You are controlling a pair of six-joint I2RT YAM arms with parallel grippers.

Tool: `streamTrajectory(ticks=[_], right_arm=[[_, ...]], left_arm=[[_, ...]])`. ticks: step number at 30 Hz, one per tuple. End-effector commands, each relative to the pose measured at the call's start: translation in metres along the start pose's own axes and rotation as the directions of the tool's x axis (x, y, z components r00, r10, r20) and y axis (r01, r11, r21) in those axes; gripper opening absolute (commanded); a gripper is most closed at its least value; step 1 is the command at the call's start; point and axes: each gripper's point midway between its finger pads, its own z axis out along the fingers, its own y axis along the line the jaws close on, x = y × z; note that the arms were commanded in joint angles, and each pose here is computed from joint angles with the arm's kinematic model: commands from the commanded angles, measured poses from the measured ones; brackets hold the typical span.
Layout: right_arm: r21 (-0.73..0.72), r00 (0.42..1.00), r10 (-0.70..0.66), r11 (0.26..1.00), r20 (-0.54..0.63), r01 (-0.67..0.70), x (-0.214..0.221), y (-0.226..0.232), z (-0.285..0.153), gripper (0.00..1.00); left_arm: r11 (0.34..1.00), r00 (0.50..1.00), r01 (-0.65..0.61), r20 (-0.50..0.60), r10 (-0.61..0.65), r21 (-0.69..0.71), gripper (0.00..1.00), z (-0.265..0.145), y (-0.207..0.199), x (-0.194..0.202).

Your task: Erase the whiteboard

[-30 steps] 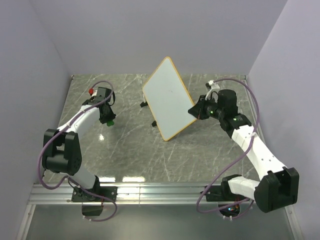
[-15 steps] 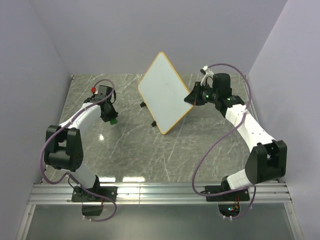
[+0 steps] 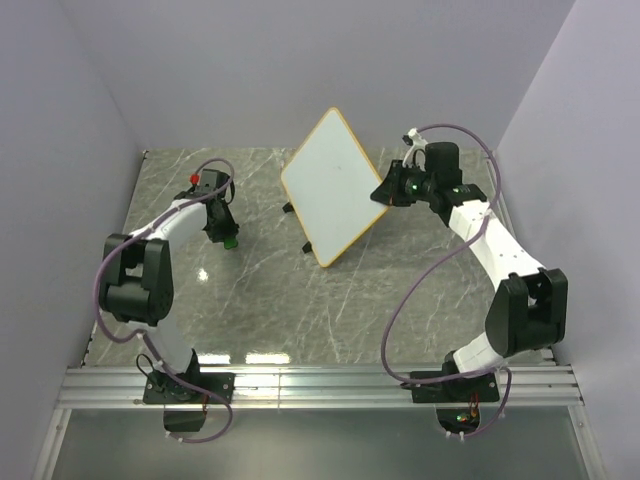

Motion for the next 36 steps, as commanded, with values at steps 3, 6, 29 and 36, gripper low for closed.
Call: streamTrajectory(ticks=[3,6,29,36], right_arm=[[0.091,0.99,-0.024,0.995,-0.139,0.037,0.028,-0.026,0.013,0.32],[0.104,0.989,-0.02,0.994,-0.145,0.035,0.024,-0.027,0.014,0.49],[0.251,0.997,-0.077,0.964,-0.031,0.082,-0.028,-0.029,-0.015,0.8],[0.321,0.998,-0.056,0.946,0.025,0.045,-0.031,-0.033,-0.032,0.82]], left_arm=[[1.0,1.0,-0.021,-0.02,0.021,-0.018,0.0,0.017,0.0,-0.008],[0.999,0.999,-0.024,-0.034,0.023,-0.021,0.0,0.024,0.001,-0.006],[1.0,1.0,0.004,-0.004,-0.004,-0.014,0.67,0.028,0.001,-0.031],[1.0,1.0,0.014,0.011,-0.014,0.004,0.73,0.018,-0.002,-0.036]])
